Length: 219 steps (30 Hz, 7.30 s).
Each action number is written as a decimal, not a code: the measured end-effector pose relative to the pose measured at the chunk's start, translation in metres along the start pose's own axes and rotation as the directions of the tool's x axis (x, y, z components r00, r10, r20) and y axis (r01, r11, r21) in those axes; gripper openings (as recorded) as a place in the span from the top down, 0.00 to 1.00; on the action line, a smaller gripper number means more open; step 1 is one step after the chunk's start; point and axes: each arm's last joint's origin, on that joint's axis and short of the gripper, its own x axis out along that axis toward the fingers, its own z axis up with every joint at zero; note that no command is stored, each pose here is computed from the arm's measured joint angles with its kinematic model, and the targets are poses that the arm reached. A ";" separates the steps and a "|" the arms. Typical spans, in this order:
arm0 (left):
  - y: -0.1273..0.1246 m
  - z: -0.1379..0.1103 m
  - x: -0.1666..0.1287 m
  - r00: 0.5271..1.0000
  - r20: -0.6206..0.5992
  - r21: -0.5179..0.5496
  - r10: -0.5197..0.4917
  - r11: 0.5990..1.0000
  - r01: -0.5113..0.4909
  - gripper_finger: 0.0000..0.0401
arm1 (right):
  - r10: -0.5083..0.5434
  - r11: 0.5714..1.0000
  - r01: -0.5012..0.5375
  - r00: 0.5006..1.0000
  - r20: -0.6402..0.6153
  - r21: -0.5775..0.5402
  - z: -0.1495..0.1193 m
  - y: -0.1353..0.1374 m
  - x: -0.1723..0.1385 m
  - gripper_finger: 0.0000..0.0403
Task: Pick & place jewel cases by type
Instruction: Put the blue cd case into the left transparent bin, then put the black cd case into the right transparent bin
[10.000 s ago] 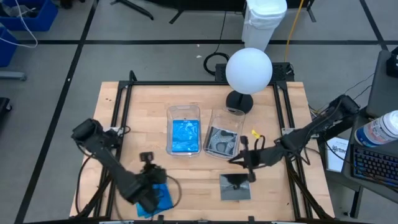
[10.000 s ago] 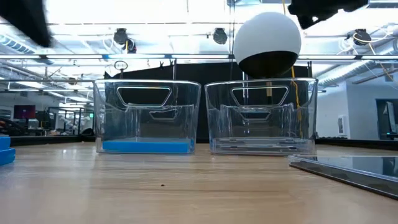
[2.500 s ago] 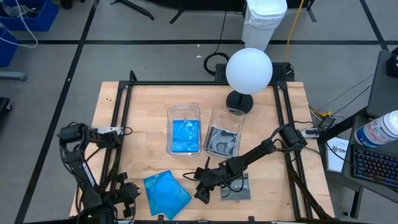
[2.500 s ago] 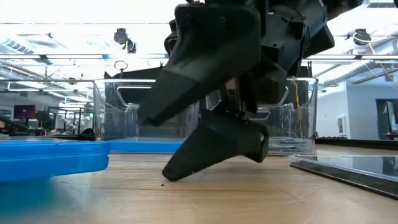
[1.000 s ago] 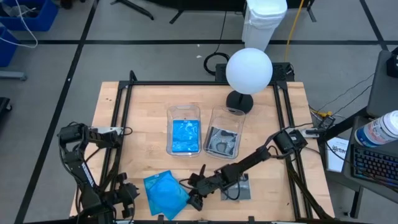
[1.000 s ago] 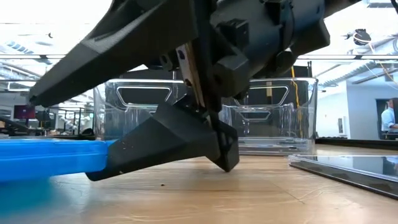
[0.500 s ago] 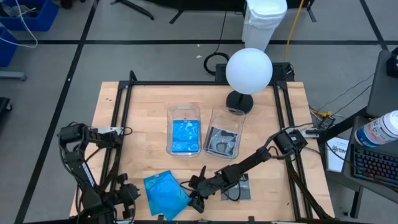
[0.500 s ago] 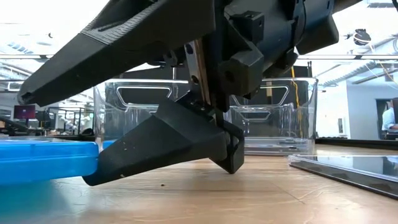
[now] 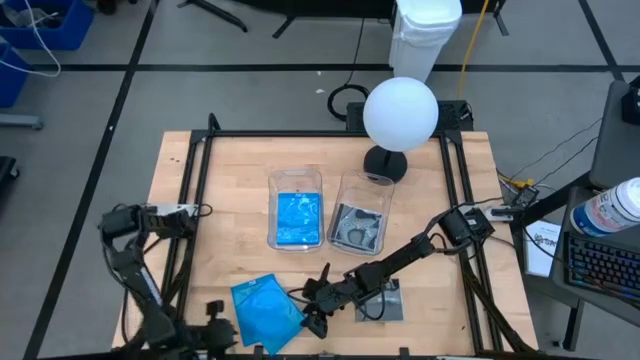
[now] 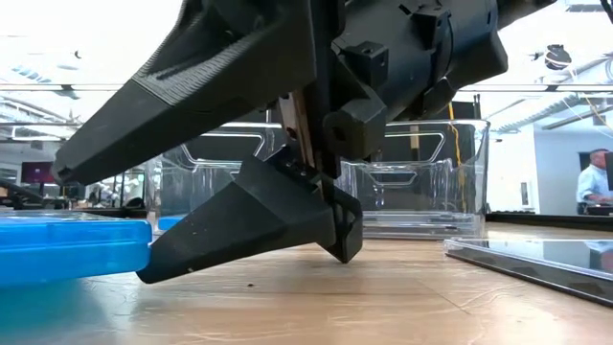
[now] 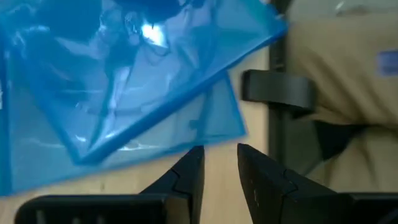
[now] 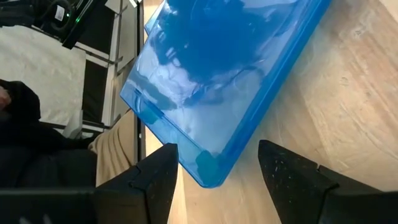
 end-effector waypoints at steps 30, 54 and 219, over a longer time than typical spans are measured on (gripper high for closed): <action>0.007 0.038 0.055 1.000 0.017 0.066 -0.004 0.998 0.003 0.75 | 0.062 0.996 -0.061 0.998 0.005 -0.057 0.003 0.004 0.000 0.61; -0.026 0.026 -0.006 0.988 0.107 0.068 0.114 0.990 -0.122 0.75 | 0.154 0.927 -0.108 0.983 0.101 -0.360 0.018 0.026 -0.017 0.93; 0.025 0.188 0.101 0.923 0.371 0.536 -0.105 0.836 -0.120 0.75 | -0.112 0.571 0.490 0.841 0.529 -0.659 -0.123 0.100 -0.246 1.00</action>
